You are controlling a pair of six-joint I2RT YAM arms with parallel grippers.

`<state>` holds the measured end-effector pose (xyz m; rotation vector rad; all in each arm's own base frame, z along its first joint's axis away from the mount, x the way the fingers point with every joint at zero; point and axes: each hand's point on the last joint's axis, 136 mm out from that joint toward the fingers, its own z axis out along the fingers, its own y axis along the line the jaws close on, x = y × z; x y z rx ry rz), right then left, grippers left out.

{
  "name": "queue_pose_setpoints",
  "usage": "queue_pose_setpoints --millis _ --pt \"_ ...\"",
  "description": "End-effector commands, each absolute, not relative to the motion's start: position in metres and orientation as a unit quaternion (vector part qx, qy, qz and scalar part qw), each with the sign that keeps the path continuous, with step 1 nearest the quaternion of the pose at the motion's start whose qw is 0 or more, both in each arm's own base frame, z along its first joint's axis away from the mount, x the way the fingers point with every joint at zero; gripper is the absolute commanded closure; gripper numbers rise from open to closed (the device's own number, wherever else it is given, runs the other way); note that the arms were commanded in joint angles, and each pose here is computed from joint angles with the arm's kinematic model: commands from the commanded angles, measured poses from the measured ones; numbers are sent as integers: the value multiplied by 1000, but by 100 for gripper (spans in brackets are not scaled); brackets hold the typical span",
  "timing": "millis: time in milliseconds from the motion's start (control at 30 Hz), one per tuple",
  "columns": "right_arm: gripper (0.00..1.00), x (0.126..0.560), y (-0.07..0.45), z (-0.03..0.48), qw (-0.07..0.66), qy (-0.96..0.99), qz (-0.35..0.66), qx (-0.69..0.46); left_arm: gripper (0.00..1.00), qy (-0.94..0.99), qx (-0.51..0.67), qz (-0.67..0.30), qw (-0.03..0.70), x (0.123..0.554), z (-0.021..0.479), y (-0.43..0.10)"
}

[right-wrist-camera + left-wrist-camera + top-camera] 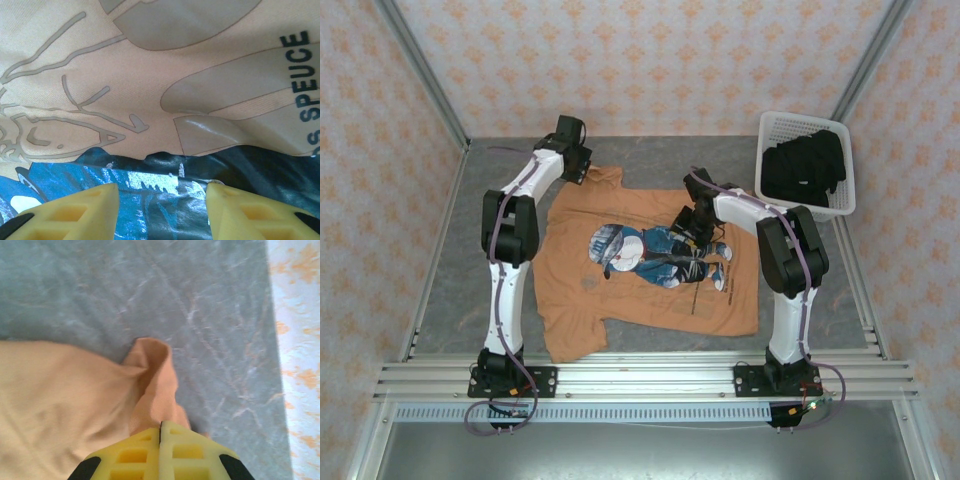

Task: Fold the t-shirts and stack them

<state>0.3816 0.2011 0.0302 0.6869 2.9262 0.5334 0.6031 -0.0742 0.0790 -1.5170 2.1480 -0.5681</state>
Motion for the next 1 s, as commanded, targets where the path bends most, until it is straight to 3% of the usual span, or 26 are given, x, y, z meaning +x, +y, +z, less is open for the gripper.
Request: queue_pose_setpoints --millis 0,367,400,467,500,567,633,733,967 --pt "50 370 196 15 19 962 150 225 100 770 -550 -215 242 625 76 -66" --pt "50 374 201 22 23 961 164 223 98 703 -572 -305 292 703 69 -58" --pt "50 375 201 24 26 960 166 222 89 696 -572 -317 298 707 72 -57" --pt "49 378 202 30 33 960 170 219 58 688 -557 -339 318 717 90 -57" --pt "49 379 202 33 36 960 170 218 49 689 -550 -342 325 718 99 -55" --pt "48 383 202 41 45 959 176 216 38 703 -527 -334 342 714 123 -52" --pt "47 387 201 51 55 957 184 216 34 718 -504 -315 362 704 149 -48" --pt "47 395 193 68 74 953 190 223 38 735 -499 -285 359 675 165 -42" --pt "49 397 150 83 97 946 175 255 72 799 -504 -214 248 573 121 -55"
